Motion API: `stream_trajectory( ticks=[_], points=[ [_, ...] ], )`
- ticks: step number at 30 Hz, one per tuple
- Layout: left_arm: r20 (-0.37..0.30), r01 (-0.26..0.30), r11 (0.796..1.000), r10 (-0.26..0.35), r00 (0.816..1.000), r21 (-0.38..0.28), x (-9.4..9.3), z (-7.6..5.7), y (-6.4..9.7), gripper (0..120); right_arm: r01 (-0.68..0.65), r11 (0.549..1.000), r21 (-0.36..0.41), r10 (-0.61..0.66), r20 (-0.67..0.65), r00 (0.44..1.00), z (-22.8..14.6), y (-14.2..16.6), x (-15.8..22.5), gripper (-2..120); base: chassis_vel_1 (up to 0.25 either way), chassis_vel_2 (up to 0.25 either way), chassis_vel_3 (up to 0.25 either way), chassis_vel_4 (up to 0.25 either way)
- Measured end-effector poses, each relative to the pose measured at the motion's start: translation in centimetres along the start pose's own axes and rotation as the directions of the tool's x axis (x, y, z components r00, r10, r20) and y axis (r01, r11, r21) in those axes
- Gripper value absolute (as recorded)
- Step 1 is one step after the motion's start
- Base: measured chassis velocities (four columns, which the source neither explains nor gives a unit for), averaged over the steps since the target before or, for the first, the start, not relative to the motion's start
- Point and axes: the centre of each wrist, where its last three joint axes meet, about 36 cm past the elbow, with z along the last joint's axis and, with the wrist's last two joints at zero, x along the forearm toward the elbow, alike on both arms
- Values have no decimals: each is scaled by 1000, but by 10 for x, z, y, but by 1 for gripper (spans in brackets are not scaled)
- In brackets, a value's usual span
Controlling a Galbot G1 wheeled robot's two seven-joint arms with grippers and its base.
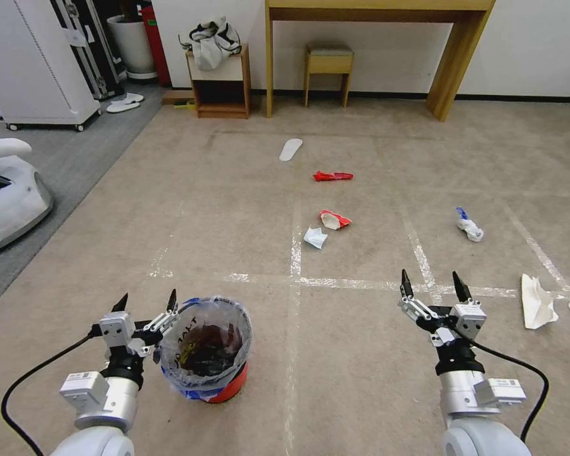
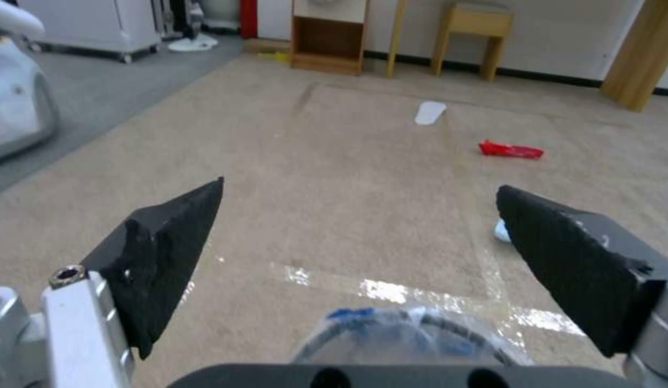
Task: Pick up the trash bin and place the garbage on the floor into it.
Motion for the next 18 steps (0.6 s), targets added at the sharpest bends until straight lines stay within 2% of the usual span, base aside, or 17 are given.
stream_trajectory(
  ticks=[4,10,12,13,15,16,18],
  points=[
    [-26,-8,1000,8,1000,19,2,5,-2,100,-3,1000,4,3,5,1000,-1,-2,-1,100,0,0,0,0],
    [-54,-5,999,8,999,52,2,5,-3,100,-2,1000,7,2,-3,1000,-2,-3,-1,100,0,0,0,0],
    [-100,-2,995,12,995,95,3,-1,-3,100,-4,1000,7,4,-7,1000,-2,-3,-1,100,0,0,0,0],
    [-100,-2,995,12,995,95,3,-1,-3,100,-4,1000,7,4,-7,1000,-2,-3,-1,100,0,0,0,0],
    [-166,11,993,9,986,121,5,-8,-3,100,-5,1000,7,5,-9,1000,-2,-2,0,100,0,0,0,0],
    [-166,11,993,9,986,121,5,-8,-3,100,-5,1000,7,5,-9,1000,-2,-2,0,100,0,0,0,0],
    [-237,34,990,0,972,139,6,-15,-2,100,-9,1000,11,10,-11,1000,-2,-4,1,100,0,0,0,0]
  ],
)
